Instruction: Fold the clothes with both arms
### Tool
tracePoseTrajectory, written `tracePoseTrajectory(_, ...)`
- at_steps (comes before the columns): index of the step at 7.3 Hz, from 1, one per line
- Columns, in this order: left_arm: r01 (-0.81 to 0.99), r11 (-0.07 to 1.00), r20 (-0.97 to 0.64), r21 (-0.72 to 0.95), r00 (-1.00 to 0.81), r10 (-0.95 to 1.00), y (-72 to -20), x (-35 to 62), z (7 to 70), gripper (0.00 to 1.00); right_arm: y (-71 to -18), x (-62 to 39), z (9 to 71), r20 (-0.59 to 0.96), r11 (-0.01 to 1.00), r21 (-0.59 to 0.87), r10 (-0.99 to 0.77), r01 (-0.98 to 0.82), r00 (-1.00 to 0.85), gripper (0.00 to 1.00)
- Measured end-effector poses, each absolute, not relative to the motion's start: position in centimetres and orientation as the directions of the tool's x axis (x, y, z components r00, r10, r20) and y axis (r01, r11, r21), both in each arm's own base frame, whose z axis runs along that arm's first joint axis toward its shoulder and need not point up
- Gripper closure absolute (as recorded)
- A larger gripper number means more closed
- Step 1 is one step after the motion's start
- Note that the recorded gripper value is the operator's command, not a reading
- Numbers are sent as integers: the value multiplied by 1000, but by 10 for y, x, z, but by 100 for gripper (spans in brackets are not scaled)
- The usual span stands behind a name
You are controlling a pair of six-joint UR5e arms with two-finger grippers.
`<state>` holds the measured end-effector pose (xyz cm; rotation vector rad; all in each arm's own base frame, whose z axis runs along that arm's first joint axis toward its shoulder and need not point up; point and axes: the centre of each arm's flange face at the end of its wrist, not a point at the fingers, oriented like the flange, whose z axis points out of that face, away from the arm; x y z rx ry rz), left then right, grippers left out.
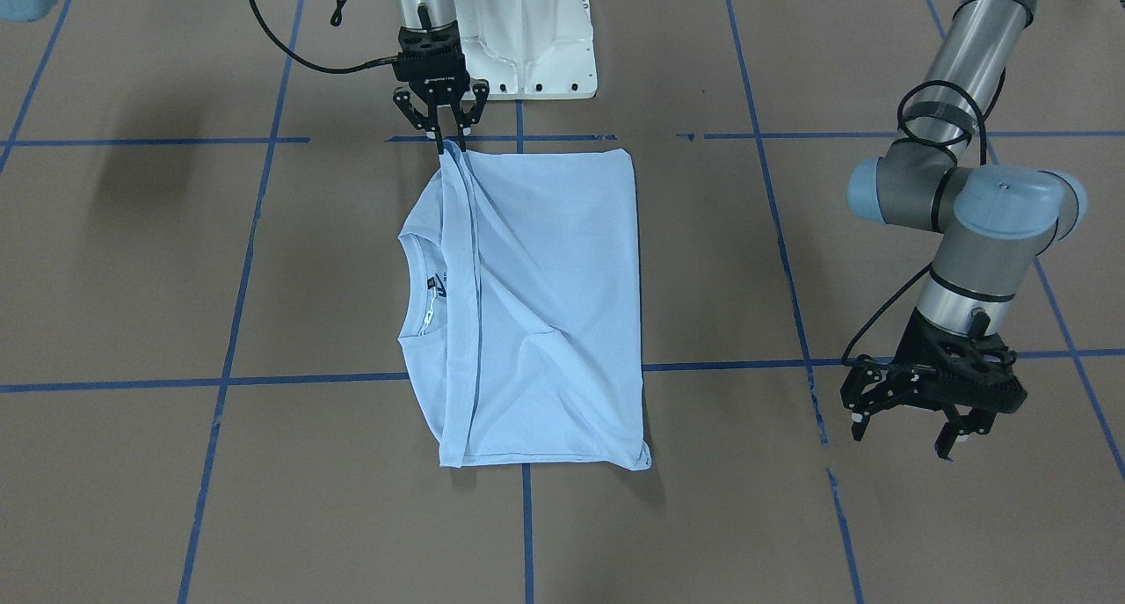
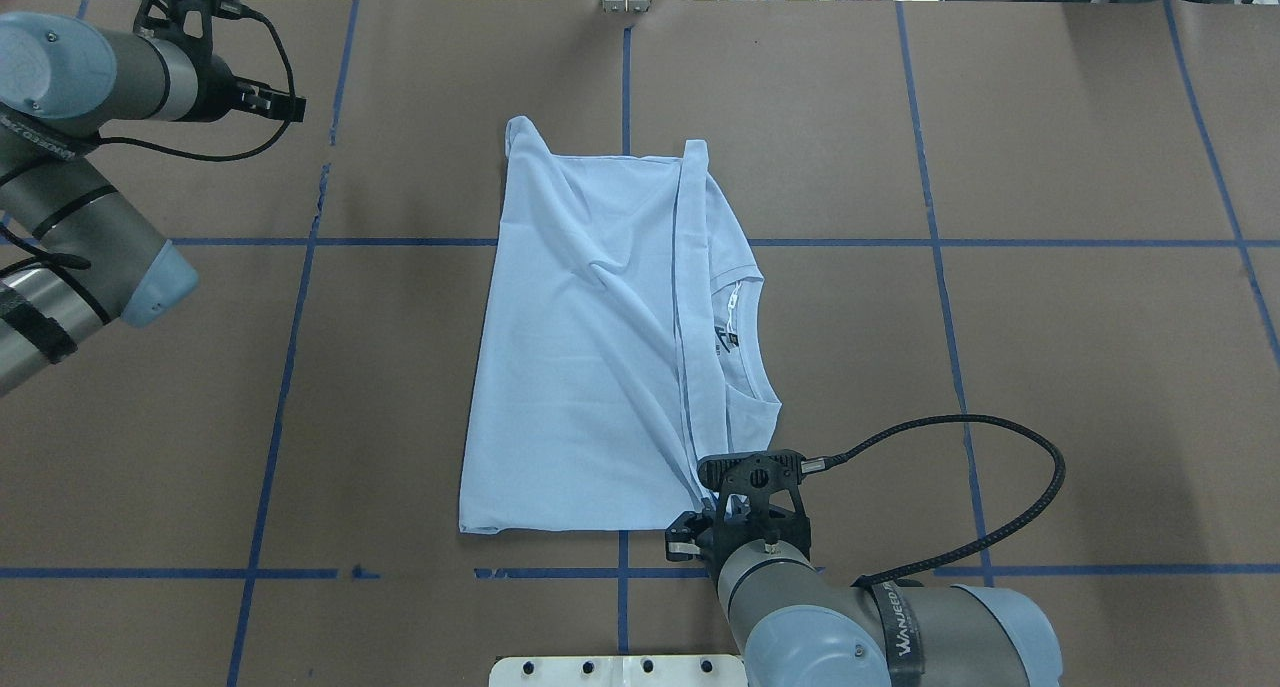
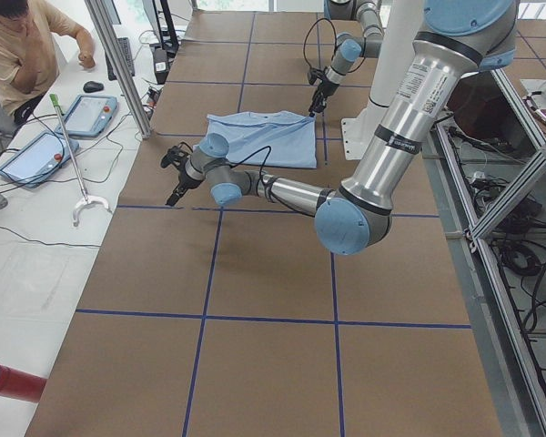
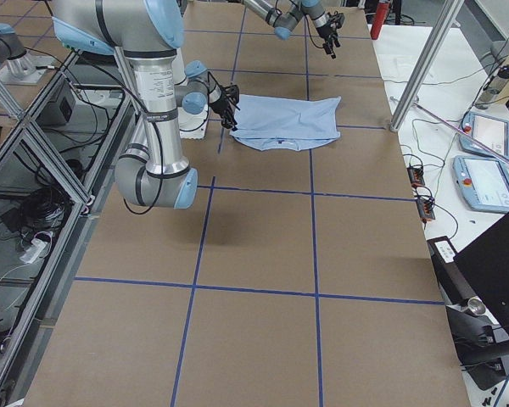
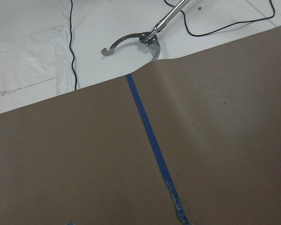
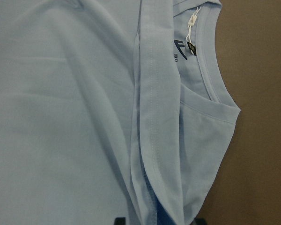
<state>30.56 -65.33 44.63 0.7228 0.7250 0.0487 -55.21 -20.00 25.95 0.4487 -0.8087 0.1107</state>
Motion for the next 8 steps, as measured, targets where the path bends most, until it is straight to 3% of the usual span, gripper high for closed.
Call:
tracePoseTrajectory(6,200,759,-589,619,758,281,-653,306,446,0,-212,-533,258,734,895,326,-38,-303,678,100)
tracePoseTrajectory(8,200,759,-589,619,758,280,-653,306,446,0,-208,-514,285,735,895,271,45,-354,677,100)
